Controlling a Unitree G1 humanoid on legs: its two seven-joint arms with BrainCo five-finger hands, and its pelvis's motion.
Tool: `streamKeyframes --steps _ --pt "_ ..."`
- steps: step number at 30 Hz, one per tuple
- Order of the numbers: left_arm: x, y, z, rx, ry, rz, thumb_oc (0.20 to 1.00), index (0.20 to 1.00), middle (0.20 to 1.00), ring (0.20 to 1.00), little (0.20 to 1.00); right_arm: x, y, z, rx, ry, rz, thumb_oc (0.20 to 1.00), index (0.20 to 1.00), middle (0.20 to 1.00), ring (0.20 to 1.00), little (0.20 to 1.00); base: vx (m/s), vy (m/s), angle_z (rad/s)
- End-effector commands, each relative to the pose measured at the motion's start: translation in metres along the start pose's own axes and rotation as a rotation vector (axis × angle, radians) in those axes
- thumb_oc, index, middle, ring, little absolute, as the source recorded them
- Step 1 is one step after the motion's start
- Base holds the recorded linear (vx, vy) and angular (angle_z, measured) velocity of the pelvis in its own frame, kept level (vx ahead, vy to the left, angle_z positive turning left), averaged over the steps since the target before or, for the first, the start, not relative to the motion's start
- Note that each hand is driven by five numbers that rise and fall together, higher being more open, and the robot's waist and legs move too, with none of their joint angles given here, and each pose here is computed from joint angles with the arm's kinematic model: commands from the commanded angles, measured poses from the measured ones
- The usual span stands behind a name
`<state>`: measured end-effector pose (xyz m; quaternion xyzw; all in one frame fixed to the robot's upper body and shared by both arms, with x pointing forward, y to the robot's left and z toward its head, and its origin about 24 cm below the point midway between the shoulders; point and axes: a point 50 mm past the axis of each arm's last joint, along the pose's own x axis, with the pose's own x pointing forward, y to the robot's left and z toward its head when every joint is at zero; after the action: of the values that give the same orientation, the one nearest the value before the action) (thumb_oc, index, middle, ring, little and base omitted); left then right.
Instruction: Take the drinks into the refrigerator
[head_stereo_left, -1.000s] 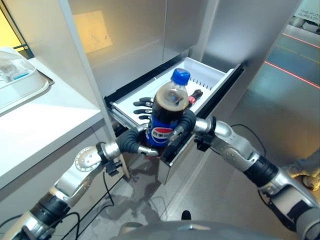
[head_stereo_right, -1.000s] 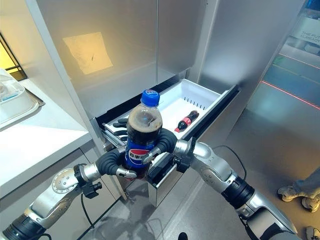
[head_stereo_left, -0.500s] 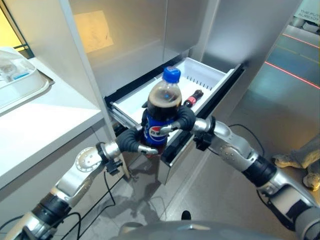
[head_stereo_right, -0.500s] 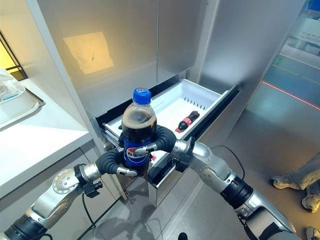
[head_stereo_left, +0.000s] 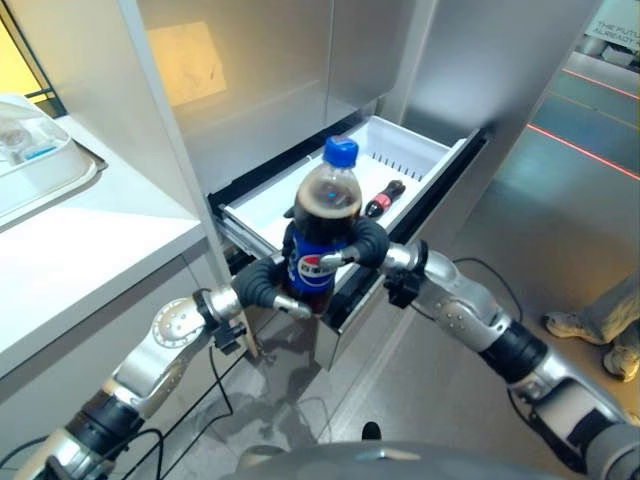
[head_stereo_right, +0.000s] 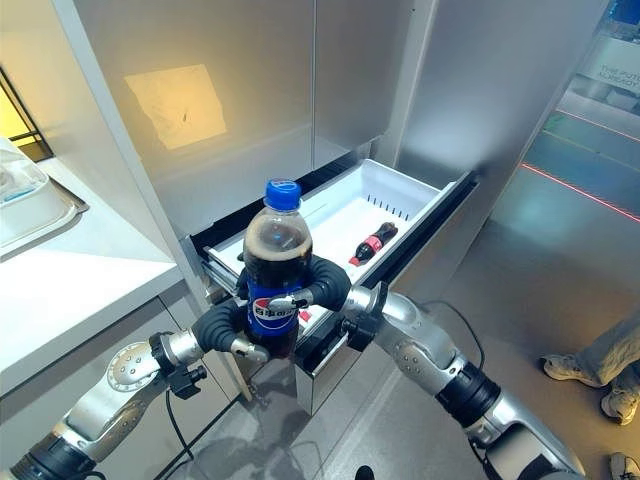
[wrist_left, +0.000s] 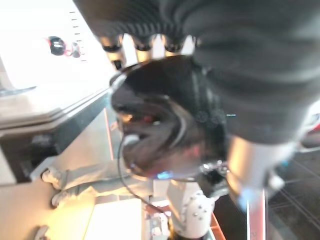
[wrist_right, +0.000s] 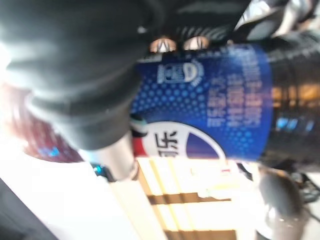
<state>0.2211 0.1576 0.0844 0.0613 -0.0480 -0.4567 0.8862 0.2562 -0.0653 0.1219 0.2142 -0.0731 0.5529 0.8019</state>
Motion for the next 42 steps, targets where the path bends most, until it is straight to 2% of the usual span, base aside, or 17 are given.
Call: streamKeyframes --steps 1,5,8,16,23,26,38,42 --pt "0.007 0.007 0.035 0.031 -0.217 0.006 1.000 1.000 1.000 1.000 1.000 -0.010 -0.005 0.063 -0.129 -0.292 -0.038 0.200 0.200 0.200 0.200 0.200 0.00 0.000 0.00" --pt "-0.002 0.002 0.028 -0.044 -0.197 -0.010 1.000 1.000 1.000 1.000 1.000 -0.042 -0.022 0.088 -0.261 -0.377 -0.217 0.200 0.200 0.200 0.200 0.200 0.00 0.000 0.00" --pt "-0.005 -0.001 0.026 -0.066 -0.178 -0.034 1.000 1.000 1.000 1.000 1.000 -0.049 -0.033 0.102 -0.340 -0.397 -0.295 0.200 0.200 0.200 0.200 0.200 0.00 0.000 0.00" --pt "-0.005 -0.007 0.026 -0.132 -0.160 -0.100 1.000 1.000 1.000 1.000 1.000 -0.042 -0.058 0.143 -0.535 -0.379 -0.405 0.200 0.200 0.200 0.200 0.200 0.00 0.000 0.00" --pt "-0.003 -0.016 0.029 -0.249 -0.140 -0.209 1.000 1.000 1.000 1.000 1.000 -0.024 -0.076 0.193 -0.744 -0.272 -0.473 0.200 0.200 0.200 0.200 0.200 0.00 0.000 0.00" --pt "-0.001 -0.020 0.027 -0.288 -0.097 -0.264 1.000 1.000 1.000 1.000 1.000 -0.004 -0.080 0.217 -0.858 -0.214 -0.494 0.200 0.200 0.200 0.200 0.200 -0.03 0.004 0.00" --pt "0.007 -0.021 0.036 -0.297 -0.075 -0.345 1.000 1.000 1.000 1.000 1.000 0.058 -0.071 0.268 -0.953 -0.245 -0.520 0.200 0.200 0.200 0.200 0.200 -0.04 -0.003 -0.05" --pt "0.009 -0.021 0.041 -0.269 -0.094 -0.348 1.000 1.000 1.000 1.000 1.000 0.066 -0.069 0.274 -0.981 -0.235 -0.531 0.200 0.200 0.200 0.200 0.200 -0.03 -0.005 0.01"
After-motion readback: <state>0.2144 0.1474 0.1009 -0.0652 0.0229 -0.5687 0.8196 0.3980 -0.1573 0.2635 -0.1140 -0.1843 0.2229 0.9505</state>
